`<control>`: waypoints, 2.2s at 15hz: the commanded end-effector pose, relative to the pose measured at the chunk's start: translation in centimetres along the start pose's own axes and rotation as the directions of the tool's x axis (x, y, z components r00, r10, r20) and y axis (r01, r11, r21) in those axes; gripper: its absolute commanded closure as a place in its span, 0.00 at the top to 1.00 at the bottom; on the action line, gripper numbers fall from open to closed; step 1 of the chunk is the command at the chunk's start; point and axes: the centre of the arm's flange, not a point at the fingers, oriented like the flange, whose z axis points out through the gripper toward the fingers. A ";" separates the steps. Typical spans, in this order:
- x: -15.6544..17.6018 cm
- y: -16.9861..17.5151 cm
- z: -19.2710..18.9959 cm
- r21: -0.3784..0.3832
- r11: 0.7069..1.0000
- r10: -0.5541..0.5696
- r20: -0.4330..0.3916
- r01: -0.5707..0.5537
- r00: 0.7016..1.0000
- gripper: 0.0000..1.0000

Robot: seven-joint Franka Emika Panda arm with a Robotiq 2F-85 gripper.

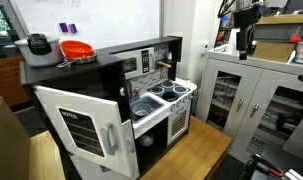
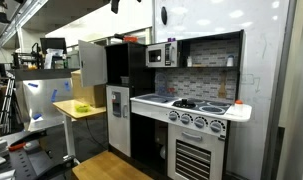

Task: Close the open door

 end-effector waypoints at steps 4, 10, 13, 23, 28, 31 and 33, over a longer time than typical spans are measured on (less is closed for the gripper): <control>4.9 -3.3 0.8 0.008 0.989 -0.147 0.008 0.147 0.989 1.00; 4.9 -7.5 -1.8 0.184 0.906 -0.361 -0.135 0.381 0.923 1.00; 3.4 -7.0 -4.0 0.248 0.887 -0.317 -0.284 0.389 0.905 1.00; 3.7 -8.5 -4.6 0.226 0.872 -0.349 -0.339 0.435 0.874 1.00; 6.2 -14.4 -6.2 0.255 0.791 -0.384 -0.500 0.556 0.776 1.00; 7.4 -18.0 -6.8 0.280 0.714 -0.425 -0.555 0.642 0.715 1.00; 8.3 -21.0 -7.0 0.268 0.659 -0.485 -0.563 0.703 0.669 1.00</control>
